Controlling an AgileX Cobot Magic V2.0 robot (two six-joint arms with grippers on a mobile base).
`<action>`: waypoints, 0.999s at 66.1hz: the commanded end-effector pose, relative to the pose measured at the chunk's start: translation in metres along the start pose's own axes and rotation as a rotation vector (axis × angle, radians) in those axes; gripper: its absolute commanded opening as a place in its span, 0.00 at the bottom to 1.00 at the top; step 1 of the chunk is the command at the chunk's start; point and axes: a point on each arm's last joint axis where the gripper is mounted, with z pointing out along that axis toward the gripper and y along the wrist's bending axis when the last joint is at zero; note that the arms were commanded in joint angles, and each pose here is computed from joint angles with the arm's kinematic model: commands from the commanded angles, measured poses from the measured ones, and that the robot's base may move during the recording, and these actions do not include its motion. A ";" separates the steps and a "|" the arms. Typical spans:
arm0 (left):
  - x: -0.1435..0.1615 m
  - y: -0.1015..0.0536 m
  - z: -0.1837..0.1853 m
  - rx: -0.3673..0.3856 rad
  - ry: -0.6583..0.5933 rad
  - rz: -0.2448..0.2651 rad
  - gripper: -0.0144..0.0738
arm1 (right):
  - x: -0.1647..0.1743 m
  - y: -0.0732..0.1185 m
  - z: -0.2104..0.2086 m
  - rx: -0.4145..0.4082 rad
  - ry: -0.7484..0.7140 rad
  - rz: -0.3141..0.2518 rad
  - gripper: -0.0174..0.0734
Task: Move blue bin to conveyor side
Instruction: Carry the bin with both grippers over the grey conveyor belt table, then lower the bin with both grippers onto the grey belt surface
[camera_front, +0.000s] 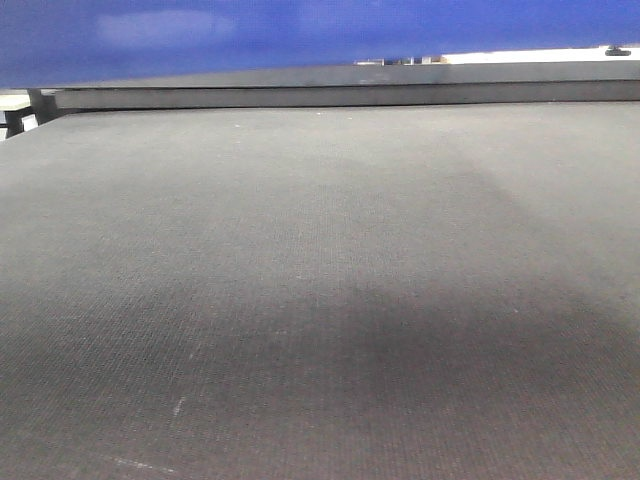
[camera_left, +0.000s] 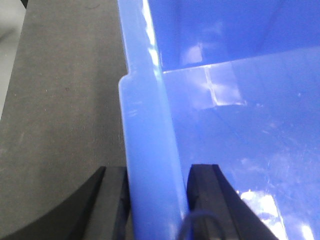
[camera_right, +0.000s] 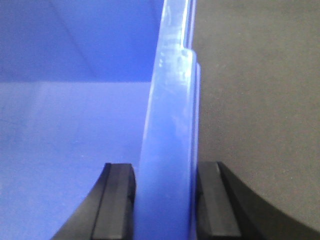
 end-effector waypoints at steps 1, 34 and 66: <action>-0.017 0.001 -0.003 -0.021 -0.156 0.034 0.15 | -0.014 0.000 -0.005 0.002 -0.136 -0.034 0.10; -0.051 -0.035 0.139 0.049 -0.070 0.069 0.15 | -0.026 -0.005 0.138 0.101 0.143 -0.081 0.10; -0.041 -0.052 0.222 0.065 0.042 0.084 0.15 | -0.011 -0.021 0.224 0.134 0.251 -0.067 0.10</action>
